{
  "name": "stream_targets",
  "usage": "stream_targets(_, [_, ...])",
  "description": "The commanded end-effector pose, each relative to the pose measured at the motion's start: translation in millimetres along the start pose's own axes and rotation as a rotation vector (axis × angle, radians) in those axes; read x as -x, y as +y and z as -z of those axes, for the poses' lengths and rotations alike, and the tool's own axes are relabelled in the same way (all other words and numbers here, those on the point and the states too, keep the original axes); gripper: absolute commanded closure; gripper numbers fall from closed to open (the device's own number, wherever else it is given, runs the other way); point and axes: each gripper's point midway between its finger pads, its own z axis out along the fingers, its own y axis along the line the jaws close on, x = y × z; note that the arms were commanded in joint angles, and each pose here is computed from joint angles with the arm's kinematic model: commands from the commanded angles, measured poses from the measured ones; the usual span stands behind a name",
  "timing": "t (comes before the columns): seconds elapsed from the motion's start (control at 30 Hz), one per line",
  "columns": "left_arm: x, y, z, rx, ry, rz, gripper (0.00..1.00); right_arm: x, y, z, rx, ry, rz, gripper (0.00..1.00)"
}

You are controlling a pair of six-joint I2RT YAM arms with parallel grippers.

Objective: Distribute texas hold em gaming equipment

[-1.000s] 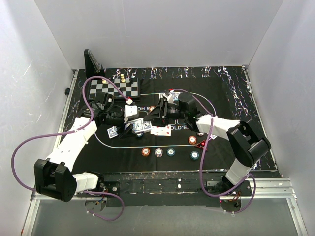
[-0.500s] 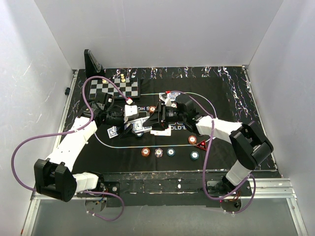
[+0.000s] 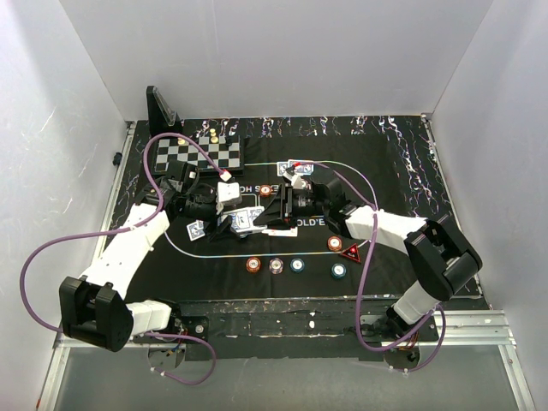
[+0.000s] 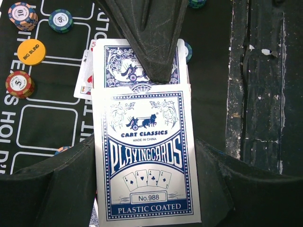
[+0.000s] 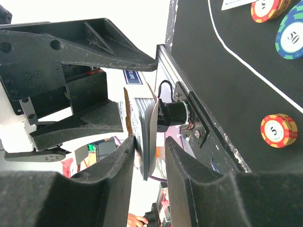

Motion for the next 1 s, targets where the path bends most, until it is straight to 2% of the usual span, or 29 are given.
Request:
stream_targets(0.0, [21, -5, 6, 0.003, -0.072, -0.05, 0.87, 1, 7, 8, 0.027, -0.017, 0.028, 0.62])
stream_targets(0.2, [20, -7, 6, 0.003, -0.073, -0.047, 0.89, 2, 6, 13, 0.024, -0.03, 0.023, 0.64])
stream_targets(0.27, [20, -8, 5, -0.002, -0.075, -0.042, 0.93, 4, 5, 15, 0.023, -0.036, 0.023, 0.65])
stream_targets(0.5, [28, -9, 6, 0.006, -0.112, -0.018, 0.98, 4, 10, 23, 0.025, -0.044, 0.034, 0.66])
stream_targets(0.57, [31, -9, 6, 0.006, -0.128, -0.003, 0.99, 4, 11, 25, 0.023, -0.048, 0.037, 0.64])
stream_targets(0.77, [40, -12, 4, 0.002, -0.186, 0.062, 1.0, 4, 16, 32, -0.014, -0.056, 0.061, 0.51])
stream_targets(0.97, [40, -16, 3, -0.017, -0.2, 0.087, 1.0, 11, 16, 42, -0.068, -0.077, 0.092, 0.51])
